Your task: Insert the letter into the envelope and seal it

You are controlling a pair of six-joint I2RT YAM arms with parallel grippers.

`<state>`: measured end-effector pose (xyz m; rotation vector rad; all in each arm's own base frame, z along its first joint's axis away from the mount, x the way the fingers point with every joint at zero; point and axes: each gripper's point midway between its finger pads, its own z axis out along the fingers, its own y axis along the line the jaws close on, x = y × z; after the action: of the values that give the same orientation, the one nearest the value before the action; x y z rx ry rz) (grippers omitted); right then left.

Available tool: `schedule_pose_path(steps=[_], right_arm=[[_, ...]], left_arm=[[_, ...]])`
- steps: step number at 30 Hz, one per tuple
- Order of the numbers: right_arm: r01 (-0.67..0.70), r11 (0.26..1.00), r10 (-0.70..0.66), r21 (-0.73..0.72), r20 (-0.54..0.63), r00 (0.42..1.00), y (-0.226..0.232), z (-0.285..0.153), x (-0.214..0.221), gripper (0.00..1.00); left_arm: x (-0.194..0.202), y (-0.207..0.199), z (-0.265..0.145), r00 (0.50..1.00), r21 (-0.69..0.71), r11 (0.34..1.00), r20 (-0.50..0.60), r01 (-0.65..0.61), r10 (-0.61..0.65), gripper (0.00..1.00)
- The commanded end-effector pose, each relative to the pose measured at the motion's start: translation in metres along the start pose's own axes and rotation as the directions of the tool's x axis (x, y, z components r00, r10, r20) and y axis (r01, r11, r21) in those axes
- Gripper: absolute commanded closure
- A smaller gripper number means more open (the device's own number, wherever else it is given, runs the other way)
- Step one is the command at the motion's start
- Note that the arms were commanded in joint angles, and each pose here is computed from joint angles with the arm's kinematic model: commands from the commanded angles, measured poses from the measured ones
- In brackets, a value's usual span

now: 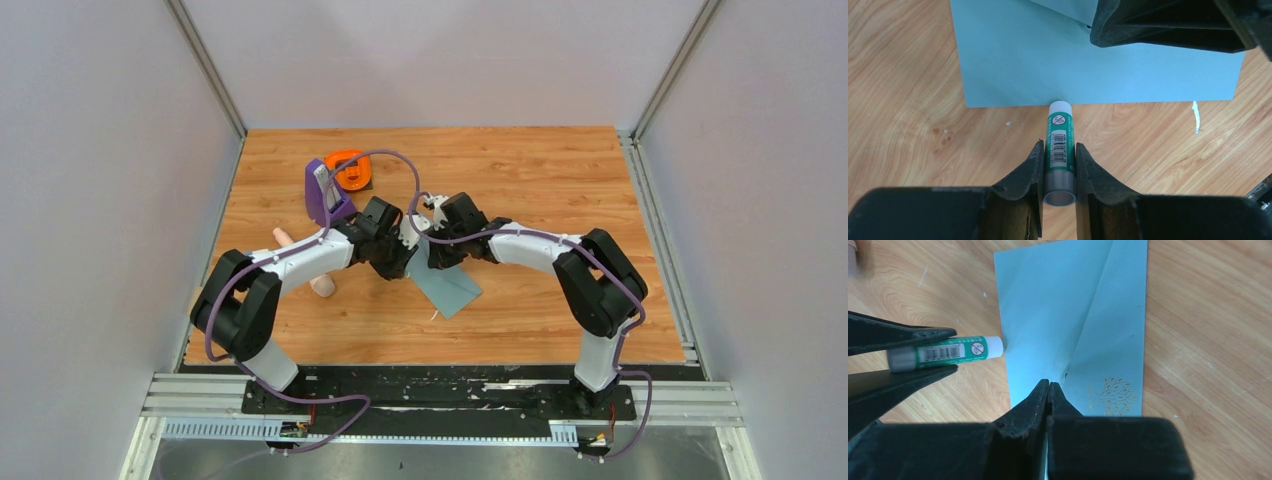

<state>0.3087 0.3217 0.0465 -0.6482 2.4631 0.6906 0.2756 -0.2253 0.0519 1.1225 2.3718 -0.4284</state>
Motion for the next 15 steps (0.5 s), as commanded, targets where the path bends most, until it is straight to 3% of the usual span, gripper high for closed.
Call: schedule_pose_path(steps=[1,5,8,15], right_arm=[[-0.087,0.996,0.086,-0.027,-0.029,0.996,-0.011,0.020,0.023,1.00],[-0.138,0.989,0.142,0.057,-0.090,0.986,-0.037,0.032,0.060,1.00],[-0.151,0.988,0.154,0.029,-0.101,0.983,-0.035,0.032,0.065,1.00],[-0.072,0.962,0.082,-0.264,0.024,0.996,0.032,-0.013,-0.005,1.00]], left_arm=[[-0.002,-0.002,-0.002,1.000,0.003,1.000,0.004,0.000,0.000,1.00],[-0.001,-0.002,-0.002,1.000,0.002,1.000,0.002,-0.001,0.001,1.00],[-0.002,-0.003,-0.002,1.000,0.006,1.000,0.003,0.000,0.000,1.00],[-0.002,-0.002,-0.003,1.000,0.003,1.000,0.006,0.001,-0.001,1.00]])
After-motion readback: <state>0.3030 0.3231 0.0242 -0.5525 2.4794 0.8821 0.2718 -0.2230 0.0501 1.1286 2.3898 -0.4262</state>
